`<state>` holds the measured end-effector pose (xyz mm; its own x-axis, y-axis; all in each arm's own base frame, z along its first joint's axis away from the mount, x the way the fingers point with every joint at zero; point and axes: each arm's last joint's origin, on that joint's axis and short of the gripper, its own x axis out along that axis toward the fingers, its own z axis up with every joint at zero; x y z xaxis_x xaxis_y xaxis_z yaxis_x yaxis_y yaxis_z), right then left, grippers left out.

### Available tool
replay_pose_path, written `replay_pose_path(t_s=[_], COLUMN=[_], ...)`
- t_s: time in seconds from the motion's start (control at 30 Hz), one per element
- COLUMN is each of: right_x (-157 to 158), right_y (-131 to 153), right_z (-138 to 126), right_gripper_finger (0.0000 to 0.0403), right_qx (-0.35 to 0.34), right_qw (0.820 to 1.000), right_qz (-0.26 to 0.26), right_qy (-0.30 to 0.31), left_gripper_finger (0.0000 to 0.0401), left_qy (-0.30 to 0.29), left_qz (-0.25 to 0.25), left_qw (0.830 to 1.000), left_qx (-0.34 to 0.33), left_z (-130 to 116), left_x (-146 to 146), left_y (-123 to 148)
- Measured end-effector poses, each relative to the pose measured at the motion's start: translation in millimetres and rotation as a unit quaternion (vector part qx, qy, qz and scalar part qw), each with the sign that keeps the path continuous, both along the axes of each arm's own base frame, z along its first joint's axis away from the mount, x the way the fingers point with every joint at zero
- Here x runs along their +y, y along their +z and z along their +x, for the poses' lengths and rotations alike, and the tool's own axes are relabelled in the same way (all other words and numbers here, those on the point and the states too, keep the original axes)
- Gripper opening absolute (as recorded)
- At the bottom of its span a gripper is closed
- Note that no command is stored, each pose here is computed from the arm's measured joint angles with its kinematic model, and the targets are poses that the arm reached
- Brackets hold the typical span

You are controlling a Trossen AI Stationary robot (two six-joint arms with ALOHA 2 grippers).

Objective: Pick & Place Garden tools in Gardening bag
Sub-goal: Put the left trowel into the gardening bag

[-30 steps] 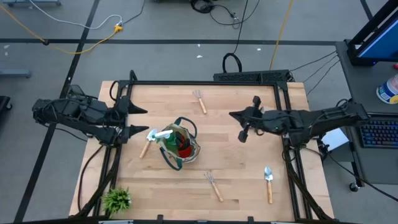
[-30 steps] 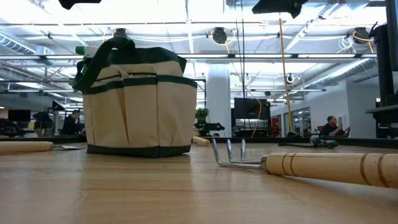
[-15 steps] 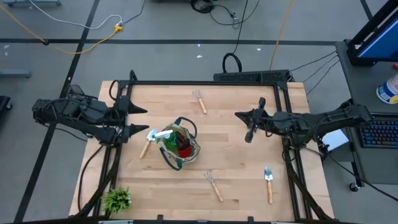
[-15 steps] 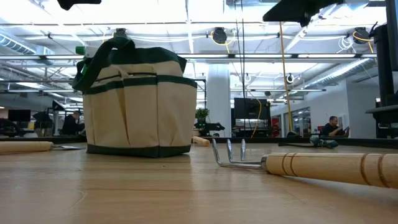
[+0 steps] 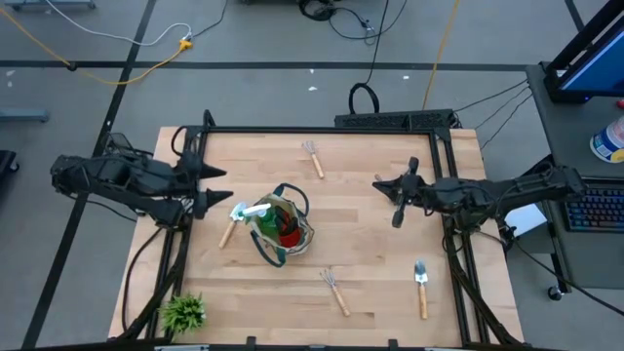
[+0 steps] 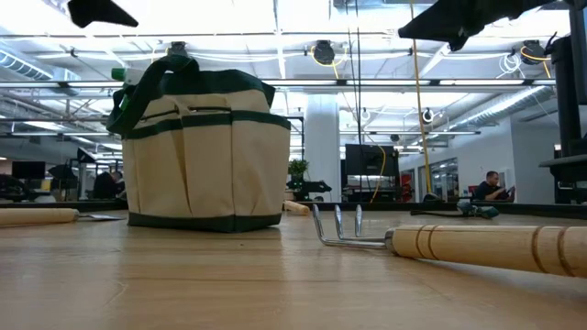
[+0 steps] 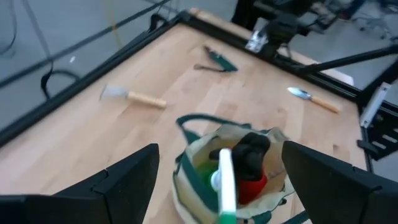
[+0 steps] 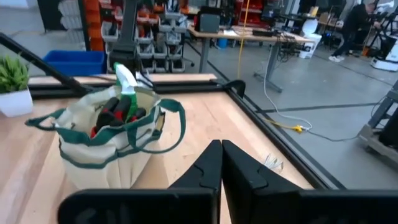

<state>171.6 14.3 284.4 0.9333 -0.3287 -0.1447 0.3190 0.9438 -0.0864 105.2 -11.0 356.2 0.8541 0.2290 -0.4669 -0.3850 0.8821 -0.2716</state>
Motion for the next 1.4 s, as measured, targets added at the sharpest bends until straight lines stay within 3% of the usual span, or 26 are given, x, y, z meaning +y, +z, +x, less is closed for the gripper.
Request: replay_pose_path(t_s=[0.37,0.67,1.07,1.4], right_x=[-1,-2,-2,-2], right_y=[-20,-30,-31,-31], right_z=[-8,-14,-15,-15], right_gripper_finger=[0.0000,0.0000,0.0000,0.0000], right_qx=[-0.038,-0.042,-0.042,-0.042], right_qw=[0.999,0.999,0.999,0.999], right_qz=[-0.007,-0.007,-0.006,-0.006], right_qy=[0.002,0.002,0.002,0.002], left_gripper_finger=[0.0347,0.0347,0.0347,0.0347], left_qy=[0.077,0.093,0.131,0.165], left_qz=[-0.093,-0.151,-0.147,-0.126], left_qw=[0.988,0.967,0.949,0.950], left_qx=[0.096,0.184,0.246,0.233], left_z=[3,16,11,10], left_x=[-1,-7,-6,-3], left_y=[-21,-36,-44,-44])
